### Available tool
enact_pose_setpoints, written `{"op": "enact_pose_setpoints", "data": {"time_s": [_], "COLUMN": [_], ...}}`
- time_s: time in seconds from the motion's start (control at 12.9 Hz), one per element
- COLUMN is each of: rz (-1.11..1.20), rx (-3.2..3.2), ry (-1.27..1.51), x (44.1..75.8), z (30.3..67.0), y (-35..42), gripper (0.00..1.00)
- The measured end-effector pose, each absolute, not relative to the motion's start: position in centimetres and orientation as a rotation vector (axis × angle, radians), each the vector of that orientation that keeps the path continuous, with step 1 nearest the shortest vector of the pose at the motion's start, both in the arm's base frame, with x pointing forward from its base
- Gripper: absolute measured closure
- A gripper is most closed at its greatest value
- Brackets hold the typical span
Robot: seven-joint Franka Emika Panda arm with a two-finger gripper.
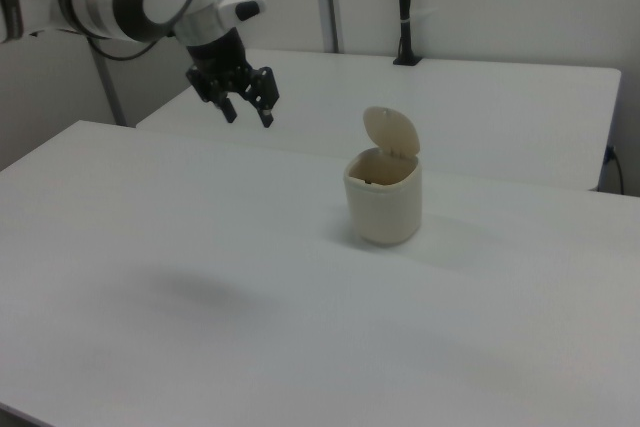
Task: Close the trash bin
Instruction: 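Lower the gripper down to the raised lid of the bin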
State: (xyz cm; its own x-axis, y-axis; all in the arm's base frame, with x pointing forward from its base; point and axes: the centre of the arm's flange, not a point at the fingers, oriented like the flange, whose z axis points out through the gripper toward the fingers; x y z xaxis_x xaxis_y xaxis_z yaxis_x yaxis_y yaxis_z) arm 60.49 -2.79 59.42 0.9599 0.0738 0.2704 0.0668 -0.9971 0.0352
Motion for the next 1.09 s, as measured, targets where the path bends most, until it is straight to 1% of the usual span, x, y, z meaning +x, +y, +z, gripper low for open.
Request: {"op": "enact_pose_setpoints", "data": {"time_s": [0.08,0.16,0.23,0.31,0.39,0.47,0.54,0.7,0.85,1.09], "rz": [0.501,0.563,0.653,0.706,0.777,0.813,0.858,0.944,1.073,1.125], "rx": [3.076,3.069,3.058,3.050,3.035,3.024,3.004,2.963,2.895,2.831], "ry": [0.041,-0.033,-0.152,-0.232,-0.356,-0.446,-0.573,-0.766,-1.016,-1.217], "x": [61.5,62.3,63.5,64.2,65.3,66.0,67.0,68.4,69.8,71.5], "z": [59.1,58.9,58.6,58.3,58.1,58.0,58.0,58.0,58.0,57.1], "y": [-3.0,-3.2,-3.5,-3.7,-4.2,-4.7,-5.5,-6.6,-7.8,-9.3], "gripper": [0.31,0.41,0.59,0.70,0.85,0.96,0.99,0.99,0.99,0.99]}}
